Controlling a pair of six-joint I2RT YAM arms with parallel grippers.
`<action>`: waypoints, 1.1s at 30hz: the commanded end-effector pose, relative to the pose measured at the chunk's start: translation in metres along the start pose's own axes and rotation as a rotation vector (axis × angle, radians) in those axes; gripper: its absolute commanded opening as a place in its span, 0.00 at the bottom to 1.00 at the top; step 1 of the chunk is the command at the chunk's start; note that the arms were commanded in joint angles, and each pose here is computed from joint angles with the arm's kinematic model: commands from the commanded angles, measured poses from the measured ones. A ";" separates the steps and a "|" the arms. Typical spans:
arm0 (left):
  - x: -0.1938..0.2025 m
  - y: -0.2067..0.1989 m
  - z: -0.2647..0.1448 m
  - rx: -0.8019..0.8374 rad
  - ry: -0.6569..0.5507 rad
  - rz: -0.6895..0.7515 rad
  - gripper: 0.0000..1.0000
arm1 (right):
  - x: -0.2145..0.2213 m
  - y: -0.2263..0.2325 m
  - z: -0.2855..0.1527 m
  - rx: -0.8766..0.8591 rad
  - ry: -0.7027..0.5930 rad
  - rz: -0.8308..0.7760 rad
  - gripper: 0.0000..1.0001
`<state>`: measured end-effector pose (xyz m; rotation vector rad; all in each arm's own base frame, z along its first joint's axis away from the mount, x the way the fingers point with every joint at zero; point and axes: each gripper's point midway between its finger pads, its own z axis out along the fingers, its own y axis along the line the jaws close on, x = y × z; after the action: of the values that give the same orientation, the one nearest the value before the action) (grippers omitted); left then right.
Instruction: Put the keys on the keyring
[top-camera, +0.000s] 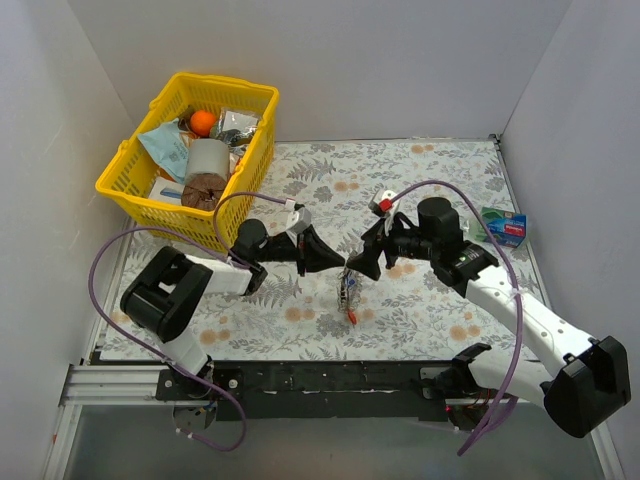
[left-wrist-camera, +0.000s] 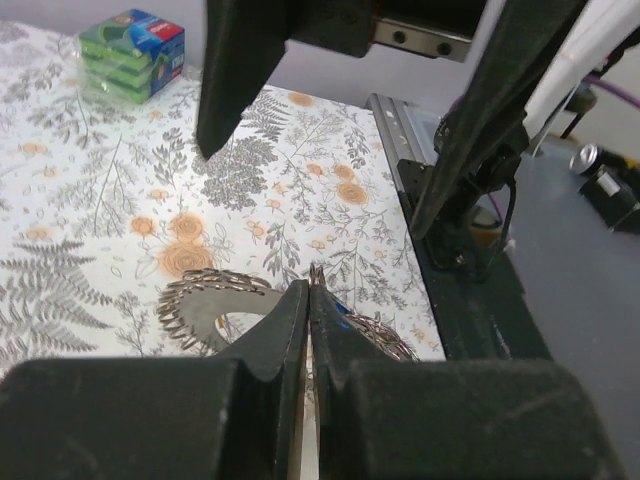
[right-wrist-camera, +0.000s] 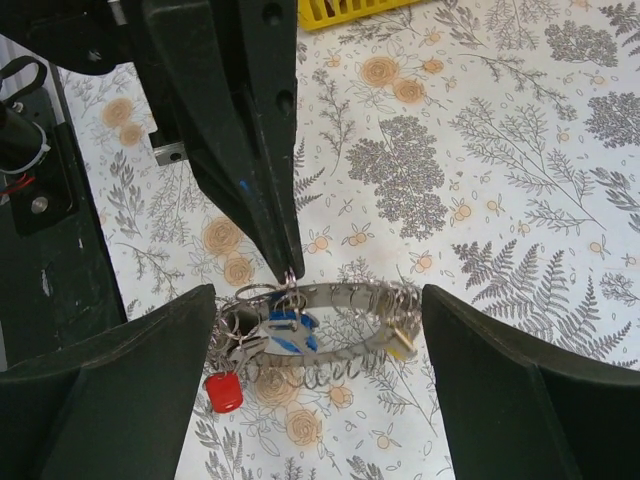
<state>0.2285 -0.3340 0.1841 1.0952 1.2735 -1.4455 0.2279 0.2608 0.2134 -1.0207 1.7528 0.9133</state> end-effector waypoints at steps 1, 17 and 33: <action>-0.053 -0.014 -0.008 0.030 -0.229 0.099 0.00 | -0.022 -0.005 -0.009 0.045 -0.096 -0.018 0.91; -0.074 -0.019 -0.011 0.070 -0.265 0.166 0.00 | -0.037 0.010 -0.017 -0.089 -0.185 -0.041 0.79; -0.111 -0.039 -0.006 0.183 -0.270 0.253 0.00 | -0.028 0.022 -0.013 -0.266 -0.163 0.010 0.54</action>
<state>0.2403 -0.3329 0.2099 0.9204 1.3909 -1.6874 0.2146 0.2623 0.2368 -1.0383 1.5934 1.2007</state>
